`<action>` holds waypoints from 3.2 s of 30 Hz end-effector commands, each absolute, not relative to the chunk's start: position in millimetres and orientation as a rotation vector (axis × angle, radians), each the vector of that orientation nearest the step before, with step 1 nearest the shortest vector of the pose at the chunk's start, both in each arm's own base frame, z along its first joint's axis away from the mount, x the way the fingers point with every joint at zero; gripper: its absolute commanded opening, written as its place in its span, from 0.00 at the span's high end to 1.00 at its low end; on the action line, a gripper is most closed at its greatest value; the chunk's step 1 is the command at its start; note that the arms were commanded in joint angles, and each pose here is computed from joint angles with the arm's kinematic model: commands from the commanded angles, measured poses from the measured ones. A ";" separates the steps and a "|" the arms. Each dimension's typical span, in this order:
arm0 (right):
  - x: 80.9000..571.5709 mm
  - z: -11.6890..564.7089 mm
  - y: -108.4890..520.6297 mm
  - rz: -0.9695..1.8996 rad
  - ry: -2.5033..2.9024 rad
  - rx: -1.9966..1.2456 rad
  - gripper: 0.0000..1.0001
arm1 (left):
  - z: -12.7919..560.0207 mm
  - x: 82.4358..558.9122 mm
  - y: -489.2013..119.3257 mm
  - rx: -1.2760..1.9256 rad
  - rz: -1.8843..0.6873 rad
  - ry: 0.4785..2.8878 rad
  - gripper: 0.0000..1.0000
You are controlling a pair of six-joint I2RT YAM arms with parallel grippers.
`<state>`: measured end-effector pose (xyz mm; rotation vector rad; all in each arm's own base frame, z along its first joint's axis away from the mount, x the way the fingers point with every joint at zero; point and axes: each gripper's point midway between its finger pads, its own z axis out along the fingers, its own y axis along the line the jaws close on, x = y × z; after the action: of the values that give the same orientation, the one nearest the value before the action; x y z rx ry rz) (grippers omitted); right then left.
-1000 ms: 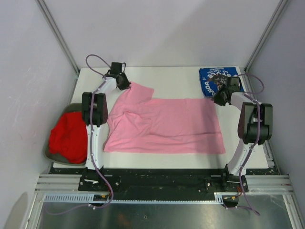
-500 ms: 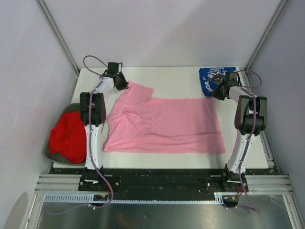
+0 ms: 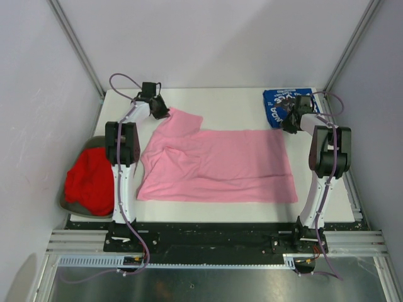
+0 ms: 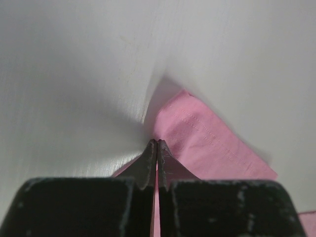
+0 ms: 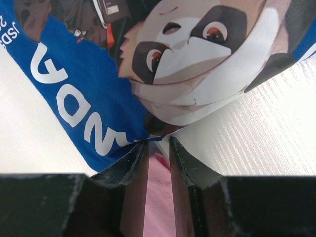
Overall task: Fold and stack the t-shirts
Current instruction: Grap the side of the flattened tshirt furthest away from the robot with both arms, then fold the other side of the tshirt into a rectangle
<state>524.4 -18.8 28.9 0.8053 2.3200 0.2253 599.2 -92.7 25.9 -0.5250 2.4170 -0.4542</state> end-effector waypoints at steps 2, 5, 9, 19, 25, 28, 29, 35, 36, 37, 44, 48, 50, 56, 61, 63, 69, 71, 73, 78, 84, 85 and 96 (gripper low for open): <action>529.0 21.7 -14.8 0.203 2.336 0.763 0.72 | 63.0 604.9 -91.8 -0.483 -0.488 2.361 1.00; 528.3 17.7 -8.7 0.205 2.350 0.751 0.72 | 63.1 605.1 -90.8 -0.486 -0.487 2.360 1.00; 525.3 15.4 -3.4 0.201 2.367 0.732 0.72 | 63.9 605.8 -88.7 -0.489 -0.487 2.357 1.00; 522.5 14.1 -0.8 0.196 2.384 0.724 0.84 | 66.5 606.5 -87.9 -0.493 -0.504 2.352 1.00; 521.2 21.3 -4.6 0.176 2.376 0.725 0.98 | 73.3 606.3 -90.7 -0.485 -0.522 2.345 1.00; 522.7 31.2 -5.5 0.179 2.358 0.718 1.00 | 81.5 607.0 -90.8 -0.481 -0.529 2.330 1.00; 523.5 34.9 -5.5 0.182 2.351 0.716 1.00 | 84.9 607.3 -90.7 -0.479 -0.530 2.324 1.00; 528.9 57.2 -9.8 0.197 2.310 0.715 1.00 | 110.3 605.7 -90.3 -0.459 -0.531 2.287 1.00; 528.9 60.5 -10.8 0.198 2.304 0.717 1.00 | 115.4 605.4 -89.7 -0.456 -0.530 2.279 1.00; 528.7 63.4 -11.7 0.199 2.299 0.718 1.00 | 119.6 604.7 -89.7 -0.452 -0.529 2.273 1.00; 525.2 77.9 -21.4 0.209 2.267 0.740 1.00 | 141.7 601.6 -89.1 -0.437 -0.531 2.240 1.00; 522.2 81.8 -25.7 0.209 2.257 0.752 1.00 | 147.5 599.2 -87.6 -0.432 -0.525 2.233 1.00; 521.1 83.2 -26.9 0.208 2.253 0.754 1.00 | 151.4 599.2 -88.4 -0.427 -0.530 2.227 1.00; 516.9 85.4 -26.0 0.243 2.257 0.754 1.00 | 162.4 600.8 -91.3 -0.406 -0.548 2.208 1.00; 507.8 87.0 -22.2 0.253 2.268 0.762 1.00 | 171.8 591.4 -94.2 -0.394 -0.574 2.208 1.00; 501.3 86.8 -22.9 0.240 2.278 0.769 1.00 | 174.3 581.8 -94.7 -0.392 -0.581 2.216 1.00; 473.2 83.8 -22.6 0.224 2.304 0.801 1.00 | 169.4 538.5 -95.2 -0.403 -0.586 2.271 1.00; 461.6 81.7 -21.2 0.215 2.320 0.812 1.00 | 165.7 520.0 -95.5 -0.415 -0.591 2.294 1.00; 450.0 81.6 -19.9 0.213 2.328 0.822 1.00 | 161.4 501.3 -96.1 -0.425 -0.588 2.316 1.00; 419.1 81.6 -25.1 0.151 2.337 0.859 1.00 | 149.8 446.9 -90.5 -0.479 -0.545 2.357 1.00; 381.1 75.2 -27.2 0.114 2.360 0.897 1.00 | 144.2 392.1 -77.0 -0.516 -0.479 2.349 1.00; 376.1 73.9 -28.5 0.109 2.363 0.904 1.00 | 144.7 385.3 -75.8 -0.517 -0.476 2.343 1.00; 344.5 69.7 -37.5 0.118 2.372 0.948 1.00 | 159.4 350.6 -70.3 -0.514 -0.473 2.277 1.00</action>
<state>347.4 -31.9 55.1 0.9447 2.4171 0.1165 351.0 -72.7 143.1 -0.5117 2.3460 -0.4771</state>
